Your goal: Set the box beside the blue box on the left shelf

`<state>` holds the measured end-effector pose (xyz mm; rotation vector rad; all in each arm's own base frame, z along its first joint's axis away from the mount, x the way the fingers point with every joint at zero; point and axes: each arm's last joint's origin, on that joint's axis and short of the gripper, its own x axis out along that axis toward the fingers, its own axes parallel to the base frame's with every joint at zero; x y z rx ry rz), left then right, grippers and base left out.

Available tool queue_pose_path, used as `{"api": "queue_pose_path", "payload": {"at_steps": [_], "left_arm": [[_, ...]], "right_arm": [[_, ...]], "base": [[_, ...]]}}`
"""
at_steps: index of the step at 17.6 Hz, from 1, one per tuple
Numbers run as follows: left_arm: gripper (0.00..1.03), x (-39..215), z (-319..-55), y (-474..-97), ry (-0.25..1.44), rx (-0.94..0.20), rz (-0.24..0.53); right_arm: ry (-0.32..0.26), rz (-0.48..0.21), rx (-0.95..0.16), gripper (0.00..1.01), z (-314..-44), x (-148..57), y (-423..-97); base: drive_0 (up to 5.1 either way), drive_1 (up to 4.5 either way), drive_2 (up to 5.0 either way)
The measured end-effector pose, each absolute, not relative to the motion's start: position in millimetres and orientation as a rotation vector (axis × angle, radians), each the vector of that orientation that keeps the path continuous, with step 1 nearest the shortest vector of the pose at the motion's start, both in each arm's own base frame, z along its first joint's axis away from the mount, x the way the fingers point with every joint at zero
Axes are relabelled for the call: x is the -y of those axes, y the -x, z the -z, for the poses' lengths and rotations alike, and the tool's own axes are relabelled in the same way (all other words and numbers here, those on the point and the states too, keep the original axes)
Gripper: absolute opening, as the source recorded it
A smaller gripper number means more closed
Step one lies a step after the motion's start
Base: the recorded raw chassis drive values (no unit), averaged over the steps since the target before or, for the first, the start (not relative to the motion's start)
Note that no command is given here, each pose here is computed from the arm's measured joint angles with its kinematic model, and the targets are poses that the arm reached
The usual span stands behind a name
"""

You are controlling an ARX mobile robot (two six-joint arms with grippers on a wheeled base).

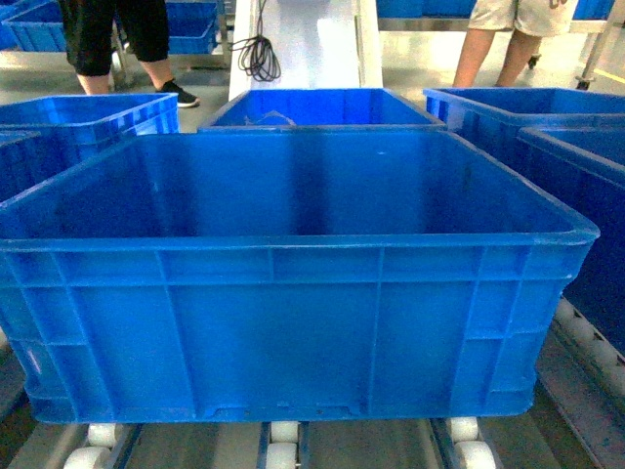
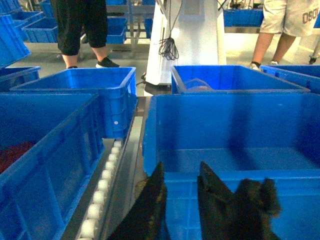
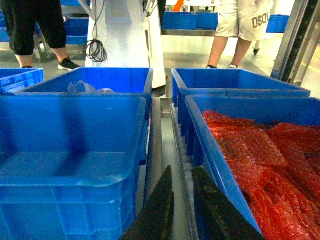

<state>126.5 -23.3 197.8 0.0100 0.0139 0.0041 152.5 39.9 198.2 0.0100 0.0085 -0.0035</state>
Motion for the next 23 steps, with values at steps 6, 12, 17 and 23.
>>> {"api": "queue_pose_path", "payload": {"at_steps": [6, 12, 17, 23], "left_arm": [[0.02, -0.2, -180.7, -114.5, -0.003, -0.003, -0.011], [0.02, 0.1, -166.2, -102.4, -0.001, -0.028, 0.000], [0.02, 0.1, -168.3, -97.3, -0.001, 0.004, -0.001], [0.02, 0.1, -167.6, -97.4, -0.001, 0.001, 0.001]], "right_arm": [[-0.005, 0.002, -0.008, 0.01, -179.2, -13.5, -129.8], [-0.005, 0.000, 0.019, 0.01, -171.5, 0.0, -116.2], [-0.005, -0.002, 0.014, 0.01, -170.9, 0.0, -113.3], [-0.006, 0.001, 0.010, 0.01, -168.1, 0.0, -97.1]], "base": [[0.0, 0.00, 0.0], [0.0, 0.00, 0.0], [0.0, 0.00, 0.0], [0.0, 0.00, 0.0]]}}
